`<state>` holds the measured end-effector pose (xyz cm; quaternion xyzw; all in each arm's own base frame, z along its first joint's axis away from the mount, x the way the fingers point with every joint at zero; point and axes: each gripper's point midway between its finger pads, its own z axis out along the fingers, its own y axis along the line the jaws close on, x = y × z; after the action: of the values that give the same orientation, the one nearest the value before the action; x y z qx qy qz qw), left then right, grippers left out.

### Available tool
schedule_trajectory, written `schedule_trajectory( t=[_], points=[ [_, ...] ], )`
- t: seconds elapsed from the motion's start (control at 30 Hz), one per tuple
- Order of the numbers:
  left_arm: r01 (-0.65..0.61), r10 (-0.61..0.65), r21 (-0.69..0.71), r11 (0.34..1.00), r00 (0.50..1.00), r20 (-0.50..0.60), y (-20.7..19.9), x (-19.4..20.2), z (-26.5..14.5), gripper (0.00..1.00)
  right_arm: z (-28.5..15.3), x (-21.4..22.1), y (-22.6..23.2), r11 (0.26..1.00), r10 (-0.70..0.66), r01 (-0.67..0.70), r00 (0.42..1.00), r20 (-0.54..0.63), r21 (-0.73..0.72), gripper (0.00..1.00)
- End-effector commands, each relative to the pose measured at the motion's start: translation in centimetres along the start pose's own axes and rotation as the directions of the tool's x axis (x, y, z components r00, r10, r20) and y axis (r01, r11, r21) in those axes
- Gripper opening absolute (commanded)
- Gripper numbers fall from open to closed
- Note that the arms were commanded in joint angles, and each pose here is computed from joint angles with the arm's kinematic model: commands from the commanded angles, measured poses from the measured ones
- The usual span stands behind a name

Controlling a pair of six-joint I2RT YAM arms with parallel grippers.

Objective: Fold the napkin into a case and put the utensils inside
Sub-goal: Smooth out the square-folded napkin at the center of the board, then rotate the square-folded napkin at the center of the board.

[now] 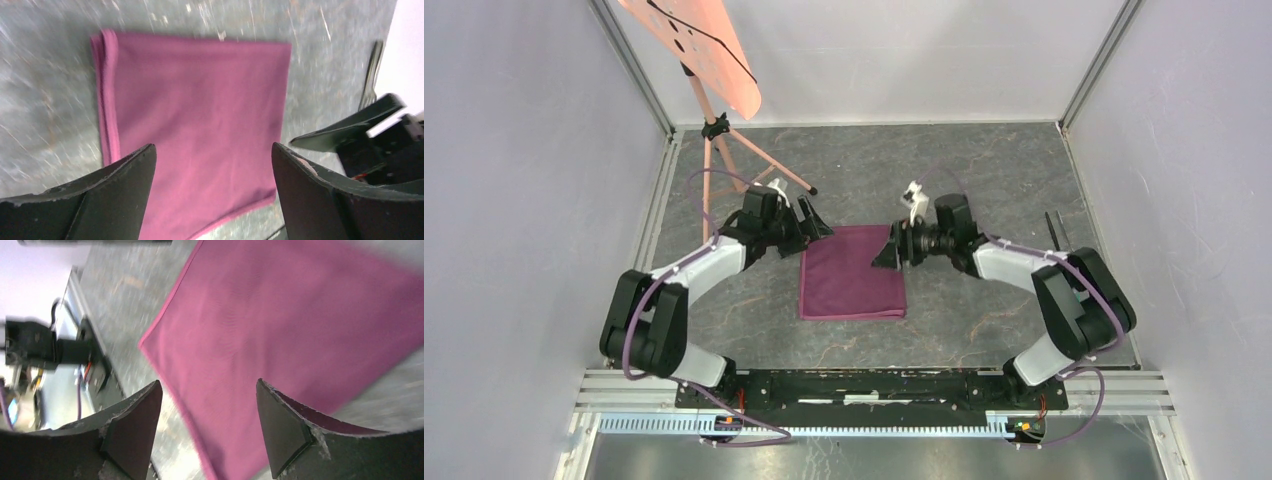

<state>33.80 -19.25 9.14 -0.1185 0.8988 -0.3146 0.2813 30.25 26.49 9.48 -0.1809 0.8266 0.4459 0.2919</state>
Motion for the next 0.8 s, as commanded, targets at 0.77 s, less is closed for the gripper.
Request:
schedule_trajectory(
  t=[0.77],
  points=[
    [0.068, -0.056, 0.082, 0.994, 0.988, -0.141, 0.8, 10.7, -6.1, 0.94, -3.6, 15.8, 0.0, 0.995, 0.068, -0.051, 0.976, -0.205, 0.090, 0.73]
  ],
)
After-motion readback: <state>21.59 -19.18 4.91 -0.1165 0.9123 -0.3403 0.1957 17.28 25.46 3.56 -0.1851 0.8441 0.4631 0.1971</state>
